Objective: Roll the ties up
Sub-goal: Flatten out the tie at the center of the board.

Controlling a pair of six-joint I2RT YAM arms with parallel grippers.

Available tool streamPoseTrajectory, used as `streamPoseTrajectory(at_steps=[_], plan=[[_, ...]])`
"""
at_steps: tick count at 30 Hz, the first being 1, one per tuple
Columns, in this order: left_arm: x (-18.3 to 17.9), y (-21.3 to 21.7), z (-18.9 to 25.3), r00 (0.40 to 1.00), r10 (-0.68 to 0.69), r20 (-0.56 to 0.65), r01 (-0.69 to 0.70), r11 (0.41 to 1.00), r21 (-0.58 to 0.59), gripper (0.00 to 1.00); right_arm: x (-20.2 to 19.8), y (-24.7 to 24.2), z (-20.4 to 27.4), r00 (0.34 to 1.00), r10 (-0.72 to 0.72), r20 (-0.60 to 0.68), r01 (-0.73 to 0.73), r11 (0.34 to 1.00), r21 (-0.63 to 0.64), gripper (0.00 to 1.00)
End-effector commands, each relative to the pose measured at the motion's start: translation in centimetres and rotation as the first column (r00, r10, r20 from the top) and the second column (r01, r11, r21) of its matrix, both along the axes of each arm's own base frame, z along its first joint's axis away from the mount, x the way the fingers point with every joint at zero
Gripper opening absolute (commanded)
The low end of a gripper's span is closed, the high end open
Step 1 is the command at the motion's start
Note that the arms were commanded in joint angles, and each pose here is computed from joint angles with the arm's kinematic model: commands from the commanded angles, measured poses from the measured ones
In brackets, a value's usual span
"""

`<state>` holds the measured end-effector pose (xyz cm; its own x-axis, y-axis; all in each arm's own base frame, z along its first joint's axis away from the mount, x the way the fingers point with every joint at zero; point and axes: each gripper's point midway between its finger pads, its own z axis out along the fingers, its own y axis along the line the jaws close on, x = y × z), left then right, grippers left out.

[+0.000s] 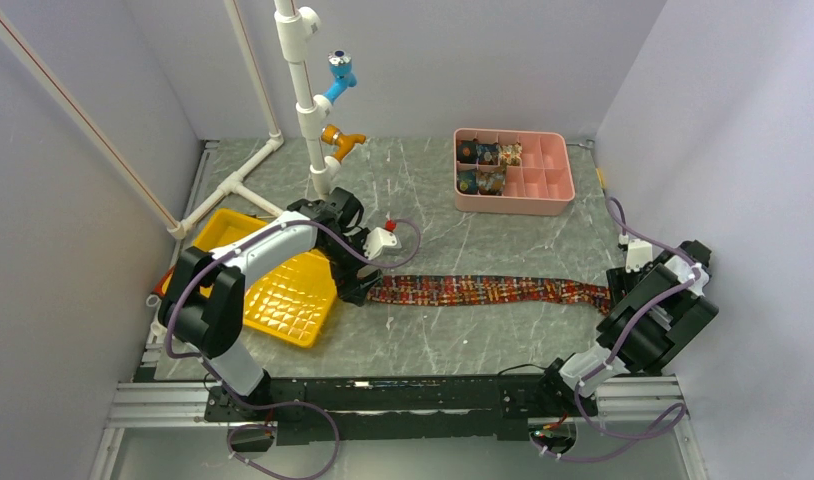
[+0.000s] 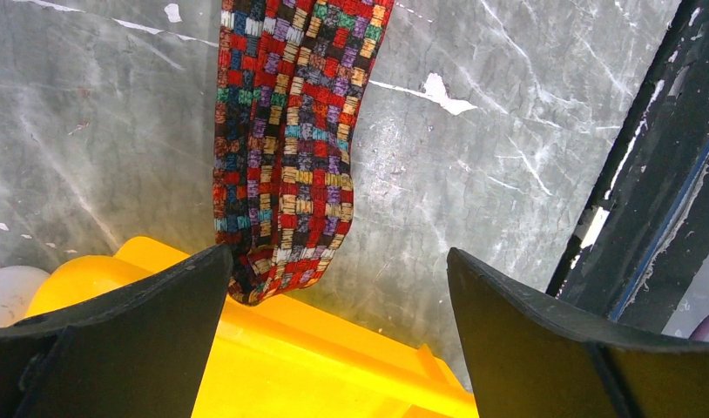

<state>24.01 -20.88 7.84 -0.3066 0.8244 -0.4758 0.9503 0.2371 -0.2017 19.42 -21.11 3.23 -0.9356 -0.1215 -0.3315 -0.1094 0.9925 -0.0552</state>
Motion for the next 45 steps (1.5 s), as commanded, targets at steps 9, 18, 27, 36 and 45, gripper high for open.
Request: streamPoseTrajectory(at_steps=[9,18,27,36,45], plan=[[-0.5,-0.5,-0.1,1.000,-0.001,0.003,0.001,1.000,-0.027,0.99,-0.2,-3.0,-3.1,0.996,0.041,-0.077,-0.047,0.996,-0.078,0.48],[-2.1,-0.6,-1.6,0.987,-0.132,0.088,0.130,0.991,0.020,0.99,3.6,-5.5,2.4,0.990,0.126,0.057,-0.111,0.972,-0.208,0.00],[-1.3,-5.7,-0.1,0.871,-0.295,0.394,0.329,0.944,-0.021,0.99,4.3,-6.5,4.6,0.965,0.261,0.030,-0.240,0.921,-0.307,0.00],[-2.7,-10.8,-0.2,0.799,-0.457,0.392,0.501,0.865,-0.013,0.88,5.3,-7.7,3.6,0.958,0.286,-0.016,-0.263,0.857,-0.444,0.46],[-2.9,-8.8,-4.5,0.804,-0.501,0.319,0.502,0.860,0.085,0.59,4.4,-1.8,6.7,0.936,0.348,0.052,-0.318,0.900,-0.300,0.76]])
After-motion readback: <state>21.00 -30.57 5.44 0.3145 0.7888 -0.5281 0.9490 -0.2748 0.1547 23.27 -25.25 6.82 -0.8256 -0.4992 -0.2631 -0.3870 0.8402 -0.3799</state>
